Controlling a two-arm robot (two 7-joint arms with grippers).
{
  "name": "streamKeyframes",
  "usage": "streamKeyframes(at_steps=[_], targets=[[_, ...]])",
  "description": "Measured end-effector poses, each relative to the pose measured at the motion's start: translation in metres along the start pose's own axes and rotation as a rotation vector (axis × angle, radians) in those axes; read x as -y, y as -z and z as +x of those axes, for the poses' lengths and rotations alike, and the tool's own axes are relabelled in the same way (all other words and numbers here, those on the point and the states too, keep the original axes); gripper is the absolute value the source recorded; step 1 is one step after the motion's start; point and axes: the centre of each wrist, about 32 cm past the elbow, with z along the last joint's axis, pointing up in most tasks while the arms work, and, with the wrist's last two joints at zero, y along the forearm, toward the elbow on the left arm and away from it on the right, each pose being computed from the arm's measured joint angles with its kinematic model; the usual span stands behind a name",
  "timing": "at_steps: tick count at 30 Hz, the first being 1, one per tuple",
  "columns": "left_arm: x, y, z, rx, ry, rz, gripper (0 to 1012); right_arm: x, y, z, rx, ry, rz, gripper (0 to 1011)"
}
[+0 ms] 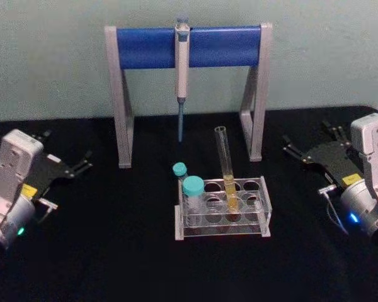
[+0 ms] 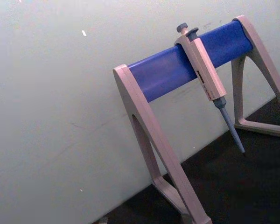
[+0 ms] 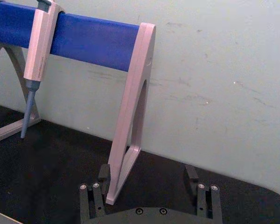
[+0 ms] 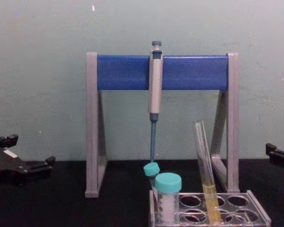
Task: Pick up the test tube from the test tube rack, shake it, then place it back into the test tube rack.
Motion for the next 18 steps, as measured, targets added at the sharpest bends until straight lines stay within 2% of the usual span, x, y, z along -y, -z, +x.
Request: streamKeyframes(at_steps=[18], targets=[[0.0000,0.0000,0.0000,0.000,0.000,0.000,1001,0.0000,0.0000,0.0000,0.000,0.000,0.000,1000]])
